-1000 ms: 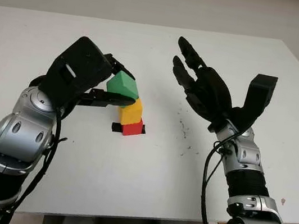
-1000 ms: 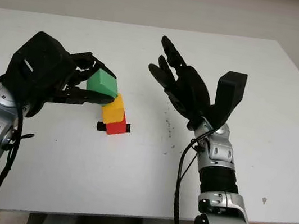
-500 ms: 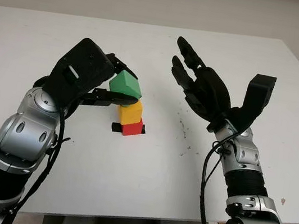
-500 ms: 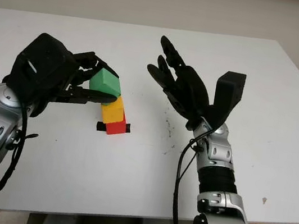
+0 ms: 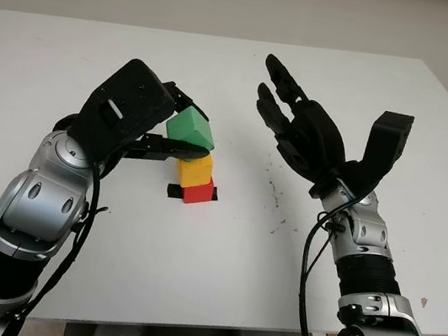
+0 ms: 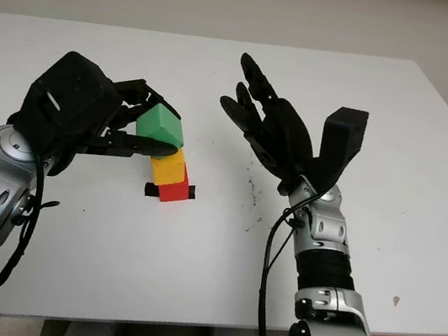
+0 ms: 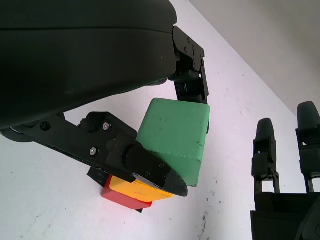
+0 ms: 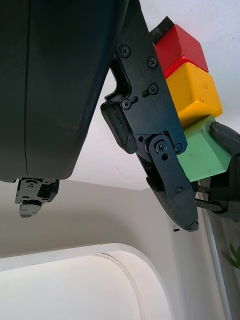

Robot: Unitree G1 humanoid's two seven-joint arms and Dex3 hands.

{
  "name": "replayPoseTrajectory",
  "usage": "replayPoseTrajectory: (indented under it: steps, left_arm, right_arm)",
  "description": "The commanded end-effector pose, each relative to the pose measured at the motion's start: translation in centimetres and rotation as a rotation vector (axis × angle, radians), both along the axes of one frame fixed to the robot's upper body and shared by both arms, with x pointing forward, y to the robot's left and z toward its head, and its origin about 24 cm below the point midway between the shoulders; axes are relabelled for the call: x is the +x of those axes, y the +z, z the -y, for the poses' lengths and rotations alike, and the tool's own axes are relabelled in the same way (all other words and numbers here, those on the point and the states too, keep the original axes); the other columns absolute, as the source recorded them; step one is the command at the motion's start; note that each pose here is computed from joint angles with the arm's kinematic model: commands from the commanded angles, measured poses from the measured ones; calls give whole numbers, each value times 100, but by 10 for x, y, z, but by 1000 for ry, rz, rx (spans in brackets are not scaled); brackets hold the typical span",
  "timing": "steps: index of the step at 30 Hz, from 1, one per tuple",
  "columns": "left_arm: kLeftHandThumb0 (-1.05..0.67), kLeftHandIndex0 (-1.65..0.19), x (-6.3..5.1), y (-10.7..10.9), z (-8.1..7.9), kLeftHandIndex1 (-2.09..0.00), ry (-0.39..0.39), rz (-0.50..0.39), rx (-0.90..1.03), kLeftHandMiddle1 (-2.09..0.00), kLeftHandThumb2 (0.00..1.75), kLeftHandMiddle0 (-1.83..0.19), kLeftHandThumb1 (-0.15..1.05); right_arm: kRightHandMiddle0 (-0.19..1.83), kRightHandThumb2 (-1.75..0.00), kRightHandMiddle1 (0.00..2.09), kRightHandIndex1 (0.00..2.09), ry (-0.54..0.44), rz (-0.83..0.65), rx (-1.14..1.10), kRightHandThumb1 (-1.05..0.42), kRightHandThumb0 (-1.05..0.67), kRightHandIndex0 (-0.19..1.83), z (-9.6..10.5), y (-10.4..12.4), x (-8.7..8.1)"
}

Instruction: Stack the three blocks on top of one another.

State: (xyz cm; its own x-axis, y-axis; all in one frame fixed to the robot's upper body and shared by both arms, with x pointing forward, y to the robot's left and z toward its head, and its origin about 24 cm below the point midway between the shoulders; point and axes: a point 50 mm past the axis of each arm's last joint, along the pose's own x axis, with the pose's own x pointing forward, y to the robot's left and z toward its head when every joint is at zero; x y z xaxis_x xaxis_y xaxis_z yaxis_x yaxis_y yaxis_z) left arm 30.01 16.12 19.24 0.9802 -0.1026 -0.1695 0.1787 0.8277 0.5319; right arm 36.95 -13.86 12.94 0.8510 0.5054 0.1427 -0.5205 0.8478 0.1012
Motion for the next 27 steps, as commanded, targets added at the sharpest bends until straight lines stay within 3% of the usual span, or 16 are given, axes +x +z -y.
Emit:
replayPoseTrajectory:
  steps: [1,9,27]
  left_arm:
    - [-30,-36,1,6,1,-166,-5,20,-14,-6,5,-19,95]
    - [-30,-39,0,5,3,-162,-23,12,8,-4,5,-17,96]
    - [-35,-34,0,-1,0,-159,14,-4,50,-6,5,-21,94]
  right_arm:
    - [-6,-5,6,0,3,17,1,-94,-78,-19,-2,3,0]
    - [-7,-5,5,0,11,18,9,-94,-76,-19,-2,2,-1]
    - [-8,-6,5,0,10,13,11,-95,-74,-19,0,1,-2]
